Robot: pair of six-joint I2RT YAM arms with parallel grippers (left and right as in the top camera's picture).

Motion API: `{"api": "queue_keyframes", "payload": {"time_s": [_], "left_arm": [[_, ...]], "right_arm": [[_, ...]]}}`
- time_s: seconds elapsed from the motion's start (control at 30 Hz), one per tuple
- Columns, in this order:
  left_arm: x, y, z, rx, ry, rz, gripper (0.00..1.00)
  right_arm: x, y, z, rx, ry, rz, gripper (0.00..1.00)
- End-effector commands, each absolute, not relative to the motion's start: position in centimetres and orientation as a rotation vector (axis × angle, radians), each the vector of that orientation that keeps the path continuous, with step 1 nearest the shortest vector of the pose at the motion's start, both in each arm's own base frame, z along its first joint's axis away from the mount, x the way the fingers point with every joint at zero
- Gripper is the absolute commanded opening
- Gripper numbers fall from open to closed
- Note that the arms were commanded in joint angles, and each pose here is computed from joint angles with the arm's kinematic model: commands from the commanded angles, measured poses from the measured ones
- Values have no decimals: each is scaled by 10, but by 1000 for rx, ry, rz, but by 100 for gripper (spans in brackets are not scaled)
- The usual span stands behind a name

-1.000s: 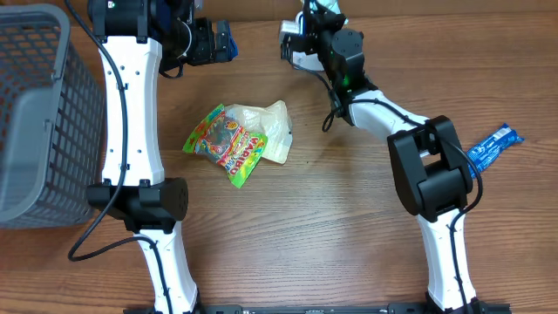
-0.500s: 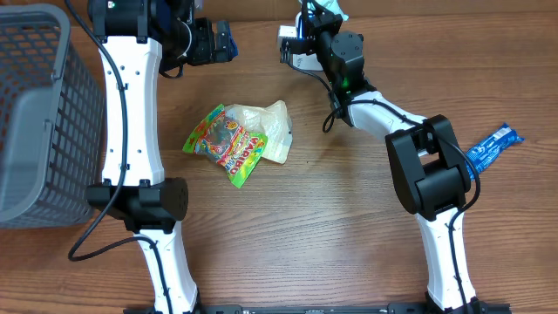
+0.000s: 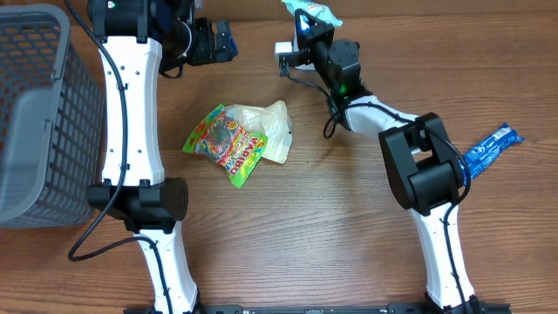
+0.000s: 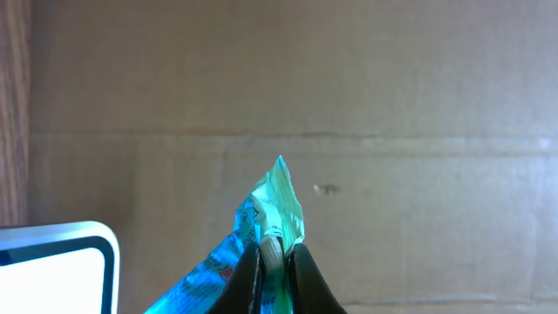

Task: Scan the item barcode
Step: 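Hold the wipes pack barcode over the white scanner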

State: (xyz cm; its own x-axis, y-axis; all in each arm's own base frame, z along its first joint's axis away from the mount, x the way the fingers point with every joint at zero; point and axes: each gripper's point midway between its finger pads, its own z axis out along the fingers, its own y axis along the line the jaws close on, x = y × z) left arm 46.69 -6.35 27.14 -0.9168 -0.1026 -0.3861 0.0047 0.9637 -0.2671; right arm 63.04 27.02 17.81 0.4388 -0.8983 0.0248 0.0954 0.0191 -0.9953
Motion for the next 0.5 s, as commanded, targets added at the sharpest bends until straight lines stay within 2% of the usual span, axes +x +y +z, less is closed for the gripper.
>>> {"api": "queue_keyframes", "payload": {"time_s": [0.0,0.23,0.47], "left_arm": [[462,-69,283,-56,2684,-373,100],[462,-69,283,-56,2684,-373,100],[462,-69,283,-56,2684,-373,100]], "right_arm": [[625,278,212,-1249,699,-950,4],[624,278,220,-1218,683,-956,4],[628,283,181,-1345,767,-898,4]]}}
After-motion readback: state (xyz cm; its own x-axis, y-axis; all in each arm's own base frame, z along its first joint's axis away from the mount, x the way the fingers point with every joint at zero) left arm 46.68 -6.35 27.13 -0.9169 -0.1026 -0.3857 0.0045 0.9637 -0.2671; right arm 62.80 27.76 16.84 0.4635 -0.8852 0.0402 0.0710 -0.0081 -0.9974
